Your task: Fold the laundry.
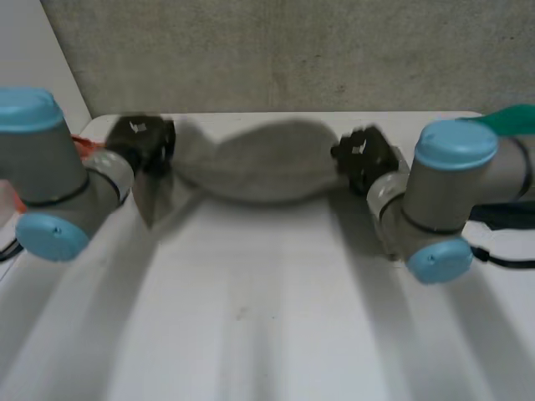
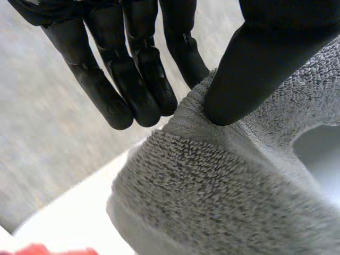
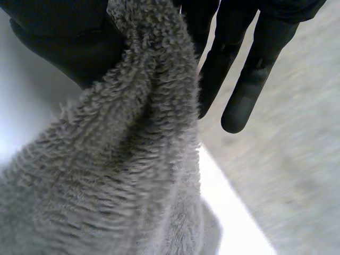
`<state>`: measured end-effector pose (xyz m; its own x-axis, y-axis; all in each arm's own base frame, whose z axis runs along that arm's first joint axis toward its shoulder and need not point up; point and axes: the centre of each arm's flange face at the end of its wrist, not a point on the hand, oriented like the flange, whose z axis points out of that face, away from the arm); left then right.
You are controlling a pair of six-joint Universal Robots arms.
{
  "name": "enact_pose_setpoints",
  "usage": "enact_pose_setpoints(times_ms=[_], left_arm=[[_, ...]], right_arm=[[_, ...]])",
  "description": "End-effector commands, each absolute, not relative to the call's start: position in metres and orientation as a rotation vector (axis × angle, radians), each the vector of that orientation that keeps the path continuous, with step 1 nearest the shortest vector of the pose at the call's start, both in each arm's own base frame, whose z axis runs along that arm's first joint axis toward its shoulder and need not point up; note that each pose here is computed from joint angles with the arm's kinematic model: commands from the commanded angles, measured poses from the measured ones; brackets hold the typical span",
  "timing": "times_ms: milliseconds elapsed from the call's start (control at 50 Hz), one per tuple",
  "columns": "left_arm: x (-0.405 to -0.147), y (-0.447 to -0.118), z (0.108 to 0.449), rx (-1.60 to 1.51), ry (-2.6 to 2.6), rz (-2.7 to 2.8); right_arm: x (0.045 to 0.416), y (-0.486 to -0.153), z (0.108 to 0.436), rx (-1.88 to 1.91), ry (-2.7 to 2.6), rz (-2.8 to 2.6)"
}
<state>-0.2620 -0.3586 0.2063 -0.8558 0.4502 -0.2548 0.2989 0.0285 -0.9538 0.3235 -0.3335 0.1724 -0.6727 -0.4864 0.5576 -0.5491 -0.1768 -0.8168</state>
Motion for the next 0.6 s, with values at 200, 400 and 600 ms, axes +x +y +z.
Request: enact_pose_setpoints(times_ms=[200, 400, 600], left_arm=[[-0.260, -0.345, 0.169, -1.009, -2.323, 1.822], [-0.239, -0.333, 0.198, -0.988, -2.366, 1.919], [-0.214, -0.289, 0.205, -1.038, -2.456, 1.886]], right_arm=[[0.302, -0.323, 0.142, 1.047, -2.201, 1.828], [0.275, -0.304, 0.186, 0.817, -2.455, 1.910], [0.217, -0.300, 0.181, 0.409, -2.746, 1.733]])
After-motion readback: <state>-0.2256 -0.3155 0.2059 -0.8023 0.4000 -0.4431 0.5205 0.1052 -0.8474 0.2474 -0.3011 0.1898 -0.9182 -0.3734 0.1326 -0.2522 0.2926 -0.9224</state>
